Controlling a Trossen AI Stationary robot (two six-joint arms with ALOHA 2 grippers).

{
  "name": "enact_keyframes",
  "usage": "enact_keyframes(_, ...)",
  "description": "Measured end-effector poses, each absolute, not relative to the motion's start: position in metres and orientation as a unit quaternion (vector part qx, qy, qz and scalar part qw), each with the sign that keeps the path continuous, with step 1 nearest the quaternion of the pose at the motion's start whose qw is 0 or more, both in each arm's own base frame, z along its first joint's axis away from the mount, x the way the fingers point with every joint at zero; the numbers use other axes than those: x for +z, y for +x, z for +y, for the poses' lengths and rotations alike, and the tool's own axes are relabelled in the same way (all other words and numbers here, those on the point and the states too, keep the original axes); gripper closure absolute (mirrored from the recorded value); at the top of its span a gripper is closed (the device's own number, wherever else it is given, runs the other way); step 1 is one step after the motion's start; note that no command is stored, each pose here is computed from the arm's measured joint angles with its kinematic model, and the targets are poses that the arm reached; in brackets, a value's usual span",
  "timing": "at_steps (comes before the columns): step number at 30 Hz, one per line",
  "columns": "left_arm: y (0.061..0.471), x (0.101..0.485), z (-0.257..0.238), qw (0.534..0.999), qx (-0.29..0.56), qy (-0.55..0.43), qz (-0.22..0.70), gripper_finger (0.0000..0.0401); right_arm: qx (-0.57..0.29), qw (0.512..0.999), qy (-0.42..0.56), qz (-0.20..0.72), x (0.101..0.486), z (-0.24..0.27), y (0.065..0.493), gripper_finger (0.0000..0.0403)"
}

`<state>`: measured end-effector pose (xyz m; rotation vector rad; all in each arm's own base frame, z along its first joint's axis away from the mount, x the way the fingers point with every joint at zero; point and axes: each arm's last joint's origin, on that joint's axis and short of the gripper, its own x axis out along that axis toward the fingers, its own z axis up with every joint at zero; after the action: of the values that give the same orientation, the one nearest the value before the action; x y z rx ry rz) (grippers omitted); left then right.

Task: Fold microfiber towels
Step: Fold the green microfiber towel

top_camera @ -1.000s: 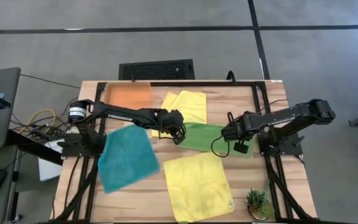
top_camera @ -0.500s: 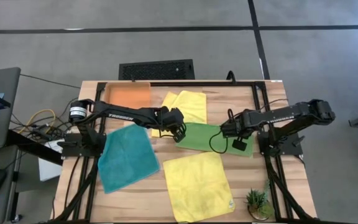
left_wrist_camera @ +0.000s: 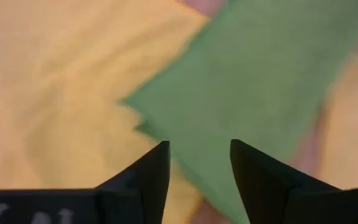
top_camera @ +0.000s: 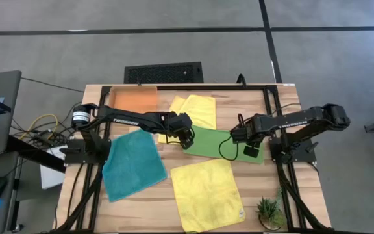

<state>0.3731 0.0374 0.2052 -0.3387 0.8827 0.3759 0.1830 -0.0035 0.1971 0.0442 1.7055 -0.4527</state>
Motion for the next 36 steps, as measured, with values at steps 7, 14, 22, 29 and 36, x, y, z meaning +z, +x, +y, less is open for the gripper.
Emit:
enact_keyframes(7, 0.371, 0.221, 0.01, 0.903, 0.041, -0.055, 0.424, 0.0237, -0.196, 0.686, 0.035, 0.7, 0.227, -0.004, 0.187, 0.0215)
enact_keyframes(14, 0.377, 0.205, -0.016, 0.893, -0.021, 0.088, 0.441, 0.0236, -0.195, 0.745, 0.057, 0.636, 0.254, -0.004, 0.181, 0.0216)
enact_keyframes(22, 0.388, 0.18, -0.015, 0.889, -0.061, 0.087, 0.445, 0.0236, -0.203, 0.776, 0.086, 0.591, 0.269, -0.004, 0.167, 0.0224)
enact_keyframes(29, 0.389, 0.153, -0.018, 0.871, -0.006, 0.126, 0.476, 0.0236, -0.204, 0.794, 0.099, 0.564, 0.277, -0.005, 0.161, 0.0223)
enact_keyframes(36, 0.388, 0.132, -0.023, 0.853, 0.012, 0.122, 0.507, 0.0237, -0.204, 0.804, 0.104, 0.549, 0.28, -0.006, 0.159, 0.0226)
